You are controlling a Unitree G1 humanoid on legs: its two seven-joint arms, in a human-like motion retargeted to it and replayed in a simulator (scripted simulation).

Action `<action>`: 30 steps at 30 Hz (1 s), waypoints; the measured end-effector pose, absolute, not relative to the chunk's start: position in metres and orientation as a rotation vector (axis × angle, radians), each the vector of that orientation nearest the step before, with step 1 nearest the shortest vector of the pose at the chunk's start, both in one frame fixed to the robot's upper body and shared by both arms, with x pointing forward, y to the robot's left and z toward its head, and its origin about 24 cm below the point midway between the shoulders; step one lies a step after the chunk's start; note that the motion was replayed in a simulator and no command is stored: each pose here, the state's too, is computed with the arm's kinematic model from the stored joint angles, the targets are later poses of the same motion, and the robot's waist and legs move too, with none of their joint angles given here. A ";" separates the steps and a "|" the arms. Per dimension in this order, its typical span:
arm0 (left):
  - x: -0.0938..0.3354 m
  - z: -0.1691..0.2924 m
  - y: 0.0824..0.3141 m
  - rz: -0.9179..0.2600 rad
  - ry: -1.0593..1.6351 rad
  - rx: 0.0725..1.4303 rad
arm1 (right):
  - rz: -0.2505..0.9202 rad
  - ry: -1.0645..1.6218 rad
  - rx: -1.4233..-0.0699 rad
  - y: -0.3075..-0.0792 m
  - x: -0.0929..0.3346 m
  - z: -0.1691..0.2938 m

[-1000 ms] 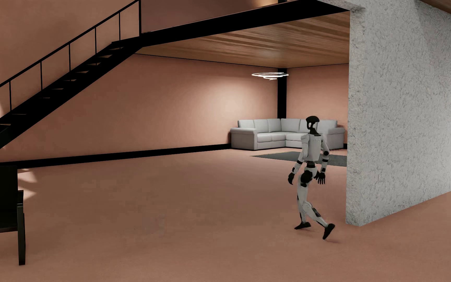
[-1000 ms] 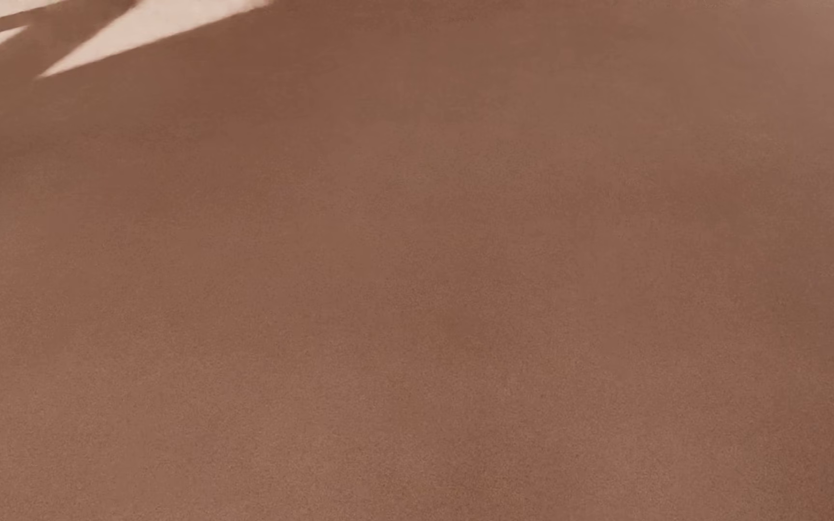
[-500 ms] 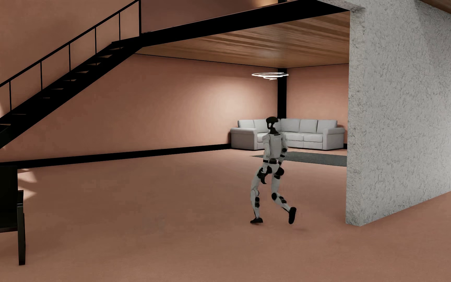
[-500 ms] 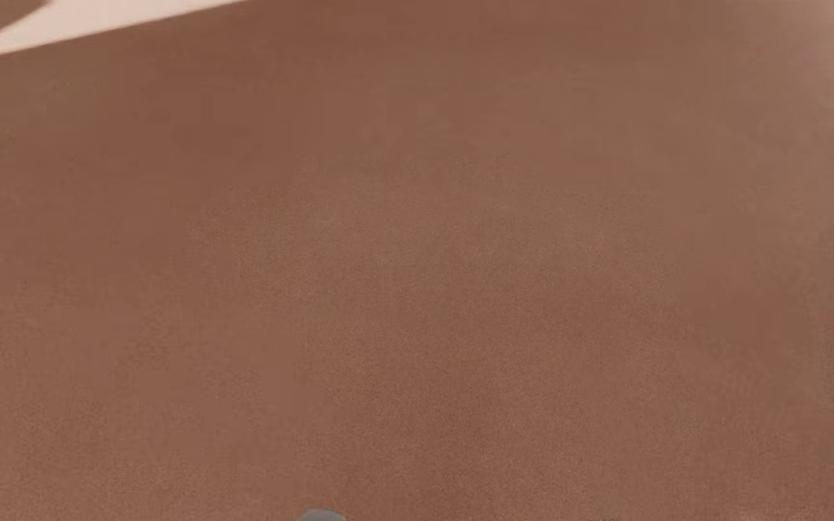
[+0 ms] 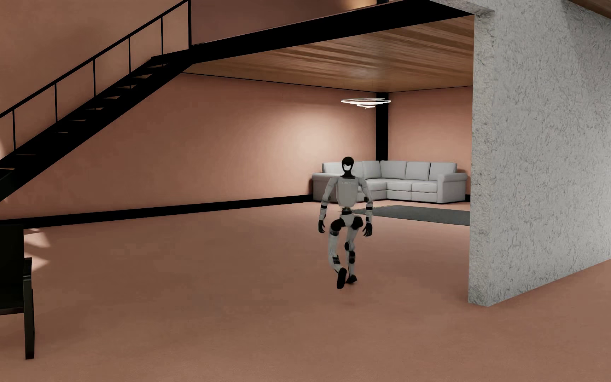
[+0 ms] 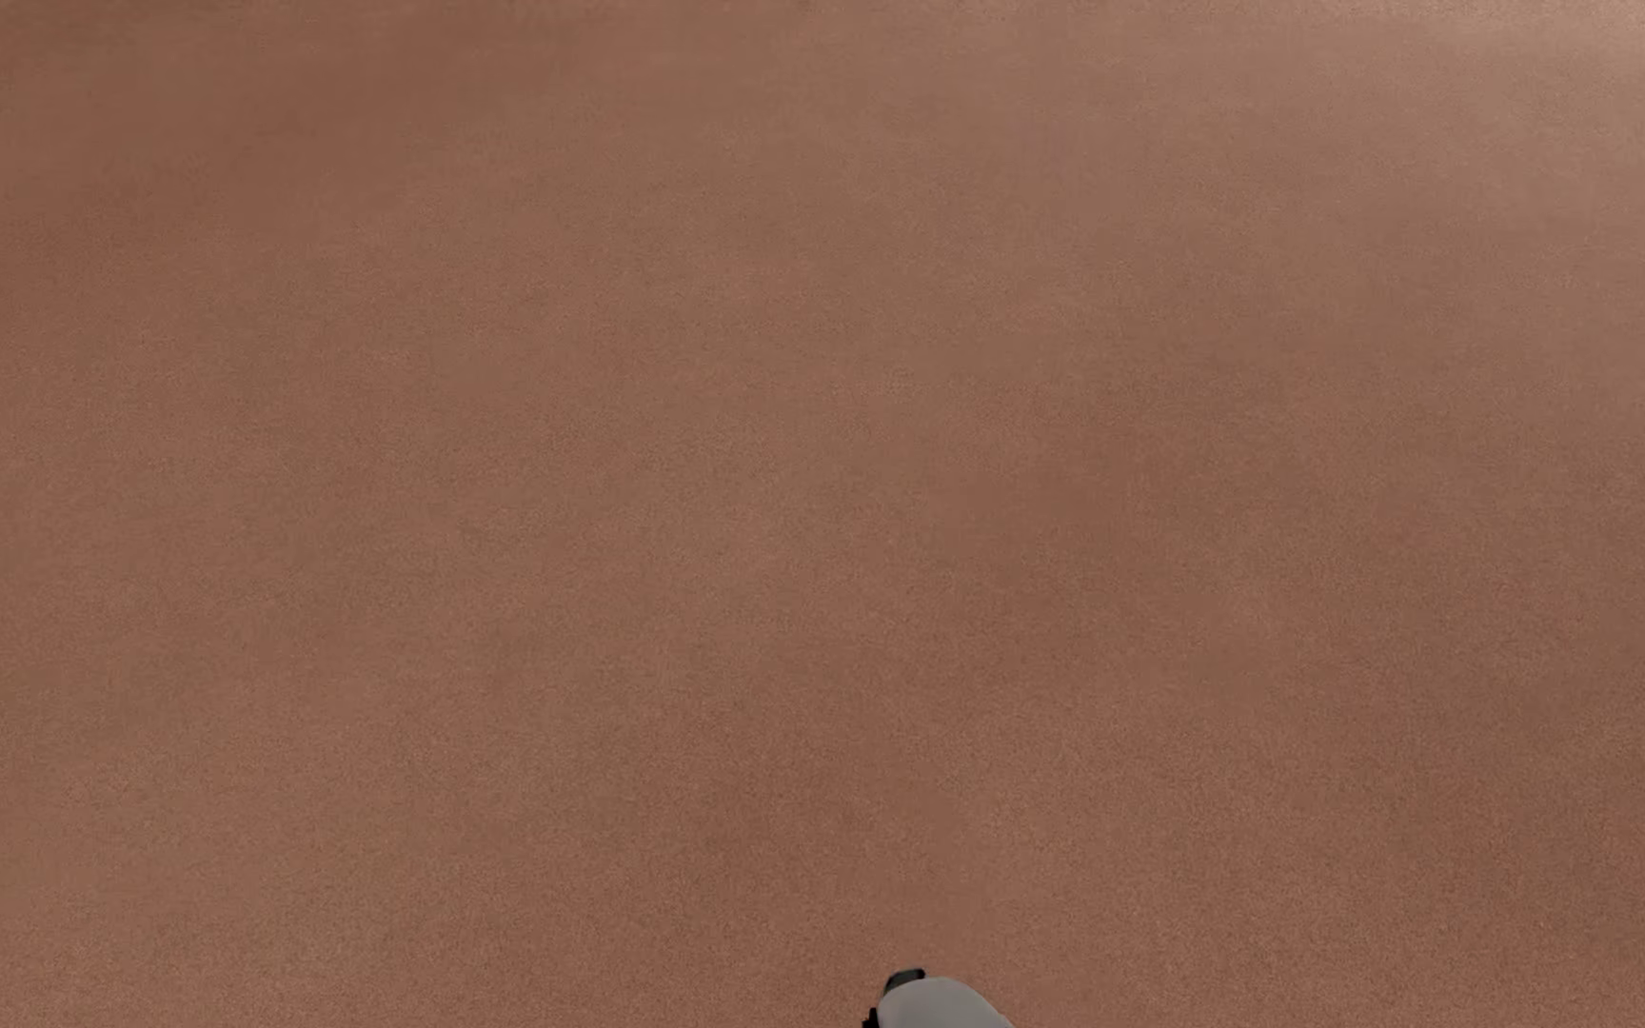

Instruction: Go to the sofa

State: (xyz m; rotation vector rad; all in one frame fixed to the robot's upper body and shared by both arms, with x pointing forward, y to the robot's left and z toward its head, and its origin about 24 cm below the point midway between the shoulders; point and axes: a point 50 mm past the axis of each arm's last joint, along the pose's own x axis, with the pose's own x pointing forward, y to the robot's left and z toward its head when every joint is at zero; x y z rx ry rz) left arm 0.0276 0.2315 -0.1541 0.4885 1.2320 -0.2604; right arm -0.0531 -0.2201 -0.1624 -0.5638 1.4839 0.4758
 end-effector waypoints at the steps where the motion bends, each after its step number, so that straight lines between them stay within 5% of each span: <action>1: 0.022 -0.155 0.230 -0.268 1.248 0.486 | 0.472 1.424 -0.565 -0.217 -0.033 -0.164; 8: -0.003 -0.155 0.223 -0.285 1.293 0.454 | 0.334 0.818 -0.512 -0.199 0.143 -0.118; 11: -0.014 -0.156 0.226 -0.267 1.330 0.445 | 0.289 0.706 -0.492 -0.200 0.168 -0.099; 14: -0.033 -0.160 0.235 -0.269 1.437 0.479 | 0.292 0.886 -0.447 -0.196 0.124 -0.129; 16: -0.023 -0.162 0.231 -0.265 1.418 0.474 | 0.401 1.008 -0.506 -0.189 0.093 -0.146; 25: 0.121 -0.124 0.221 -0.226 0.901 0.478 | 0.483 1.462 -0.526 -0.210 -0.055 -0.162; 30: 0.079 -0.143 0.223 -0.162 1.056 0.405 | 0.491 1.523 -0.535 -0.211 -0.069 -0.163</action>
